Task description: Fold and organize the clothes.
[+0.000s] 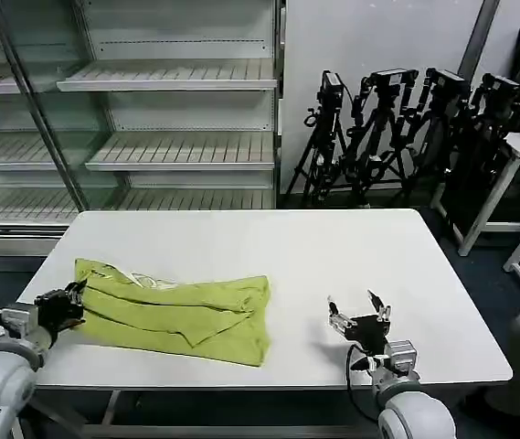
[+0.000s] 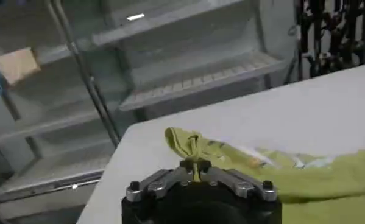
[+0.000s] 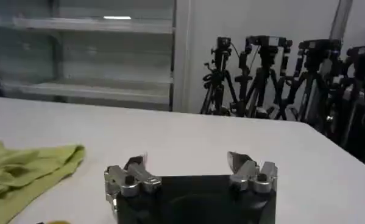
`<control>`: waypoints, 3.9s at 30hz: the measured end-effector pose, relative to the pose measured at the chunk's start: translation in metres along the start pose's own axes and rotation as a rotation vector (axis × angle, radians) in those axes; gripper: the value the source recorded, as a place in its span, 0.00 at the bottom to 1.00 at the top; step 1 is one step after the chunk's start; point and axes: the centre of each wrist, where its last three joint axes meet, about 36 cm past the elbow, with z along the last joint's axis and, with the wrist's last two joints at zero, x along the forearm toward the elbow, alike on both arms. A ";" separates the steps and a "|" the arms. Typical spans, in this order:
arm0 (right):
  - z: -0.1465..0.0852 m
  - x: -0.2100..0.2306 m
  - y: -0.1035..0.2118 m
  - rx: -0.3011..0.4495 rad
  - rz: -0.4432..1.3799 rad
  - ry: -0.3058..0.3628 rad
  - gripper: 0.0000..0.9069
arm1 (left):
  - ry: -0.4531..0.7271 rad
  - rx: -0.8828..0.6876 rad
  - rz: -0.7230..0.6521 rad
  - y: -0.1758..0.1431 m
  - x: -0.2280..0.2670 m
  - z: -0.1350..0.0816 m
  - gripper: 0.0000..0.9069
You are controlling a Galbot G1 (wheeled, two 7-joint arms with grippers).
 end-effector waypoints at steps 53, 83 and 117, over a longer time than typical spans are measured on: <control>0.004 0.009 -0.004 0.012 0.032 0.011 1.00 | -0.120 0.183 0.505 -0.214 -0.002 -0.024 1.00; 0.007 0.008 -0.006 0.015 0.019 0.005 1.00 | 0.059 0.257 0.232 -0.140 -0.029 0.032 0.13; 0.005 0.011 -0.005 0.015 0.012 -0.004 1.00 | 0.066 0.194 0.204 -0.101 -0.032 0.036 0.00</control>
